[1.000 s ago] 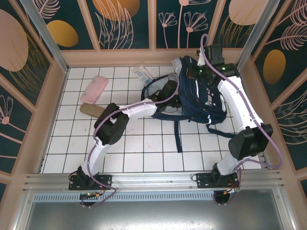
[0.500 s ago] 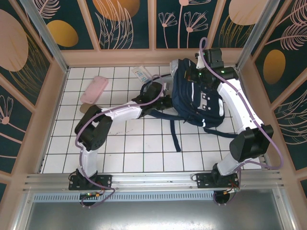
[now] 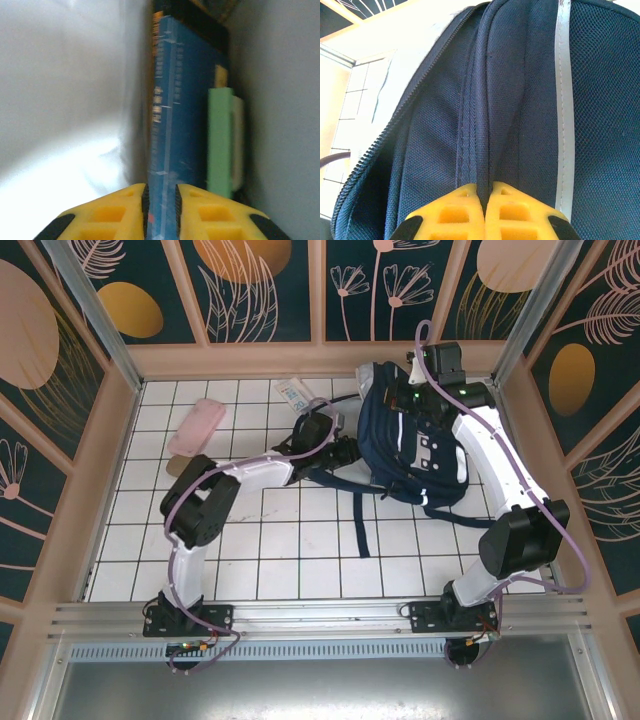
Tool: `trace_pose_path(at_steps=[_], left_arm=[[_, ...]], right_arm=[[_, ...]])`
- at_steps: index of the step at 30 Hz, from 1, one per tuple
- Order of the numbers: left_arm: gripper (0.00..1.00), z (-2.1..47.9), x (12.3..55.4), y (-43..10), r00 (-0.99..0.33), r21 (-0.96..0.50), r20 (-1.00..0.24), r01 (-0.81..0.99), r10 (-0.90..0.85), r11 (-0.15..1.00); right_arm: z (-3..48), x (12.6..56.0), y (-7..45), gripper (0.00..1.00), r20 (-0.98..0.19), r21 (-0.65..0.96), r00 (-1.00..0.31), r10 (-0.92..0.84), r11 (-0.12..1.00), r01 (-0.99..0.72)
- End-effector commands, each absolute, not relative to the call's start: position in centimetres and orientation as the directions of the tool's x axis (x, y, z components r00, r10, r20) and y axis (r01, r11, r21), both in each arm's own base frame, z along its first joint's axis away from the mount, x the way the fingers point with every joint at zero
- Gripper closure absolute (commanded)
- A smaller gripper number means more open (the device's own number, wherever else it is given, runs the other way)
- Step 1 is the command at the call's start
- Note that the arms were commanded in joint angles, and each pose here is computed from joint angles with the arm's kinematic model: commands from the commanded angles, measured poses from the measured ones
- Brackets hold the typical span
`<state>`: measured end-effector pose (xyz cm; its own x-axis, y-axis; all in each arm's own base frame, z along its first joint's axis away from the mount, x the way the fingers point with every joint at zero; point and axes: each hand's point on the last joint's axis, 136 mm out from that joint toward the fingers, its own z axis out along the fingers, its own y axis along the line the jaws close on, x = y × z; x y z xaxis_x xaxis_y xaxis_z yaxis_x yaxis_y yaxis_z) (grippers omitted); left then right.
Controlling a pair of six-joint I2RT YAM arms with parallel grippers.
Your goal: Pack books, pencil case, and school supplies into a backpack
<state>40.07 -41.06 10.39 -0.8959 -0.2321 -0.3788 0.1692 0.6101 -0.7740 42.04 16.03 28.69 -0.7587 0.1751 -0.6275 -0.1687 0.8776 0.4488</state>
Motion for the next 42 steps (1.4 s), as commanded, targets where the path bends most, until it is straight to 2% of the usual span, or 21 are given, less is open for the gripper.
trace_pose_path(at_steps=[1,4,7,14,18,20,23,27,34,42], left_arm=[[0.79,8.7,40.8,-42.0,-0.905,-0.778,-0.357,0.151,-0.230,0.610],[0.81,7.5,41.4,-42.6,-0.912,-0.772,-0.340,0.133,-0.228,0.621],[0.87,7.7,41.1,-44.7,-0.921,-0.786,-0.337,0.163,-0.193,0.597],[0.87,8.6,38.4,-50.8,-0.936,-0.801,-0.342,0.245,-0.082,0.546],[0.84,8.1,37.9,-51.1,-0.938,-0.791,-0.342,0.251,-0.063,0.558],[0.80,8.3,38.0,-50.4,-0.931,-0.773,-0.359,0.259,-0.062,0.579],[0.62,9.1,38.3,-49.1,-0.925,-0.763,-0.371,0.258,-0.075,0.593],[0.47,10.5,38.9,-46.0,-0.919,-0.762,-0.377,0.235,-0.118,0.603],[0.40,14.1,38.7,-40.0,-0.887,-0.730,-0.428,0.227,-0.172,0.644],[0.28,17.0,39.9,-31.1,-0.829,-0.639,-0.500,0.157,-0.251,0.753]], right_arm=[[32.4,42.5,15.7,1.00,-0.716,0.449,-0.669,0.200,0.866,-0.221],[32.2,42.5,15.8,1.00,-0.712,0.452,-0.674,0.198,0.864,-0.223],[32.0,42.6,15.8,1.00,-0.708,0.452,-0.679,0.196,0.864,-0.222],[31.1,42.9,16.1,1.00,-0.692,0.461,-0.694,0.197,0.861,-0.216],[30.9,43.0,16.3,1.00,-0.690,0.461,-0.697,0.195,0.861,-0.215],[30.7,43.0,16.1,1.00,-0.689,0.456,-0.699,0.192,0.864,-0.212],[30.5,42.9,16.1,1.00,-0.688,0.449,-0.702,0.186,0.869,-0.209],[29.9,42.8,16.0,1.00,-0.686,0.443,-0.705,0.180,0.872,-0.208],[28.7,42.6,15.9,1.00,-0.678,0.433,-0.716,0.162,0.876,-0.211],[26.3,42.0,17.2,1.00,-0.658,0.454,-0.738,0.149,0.861,-0.231]])
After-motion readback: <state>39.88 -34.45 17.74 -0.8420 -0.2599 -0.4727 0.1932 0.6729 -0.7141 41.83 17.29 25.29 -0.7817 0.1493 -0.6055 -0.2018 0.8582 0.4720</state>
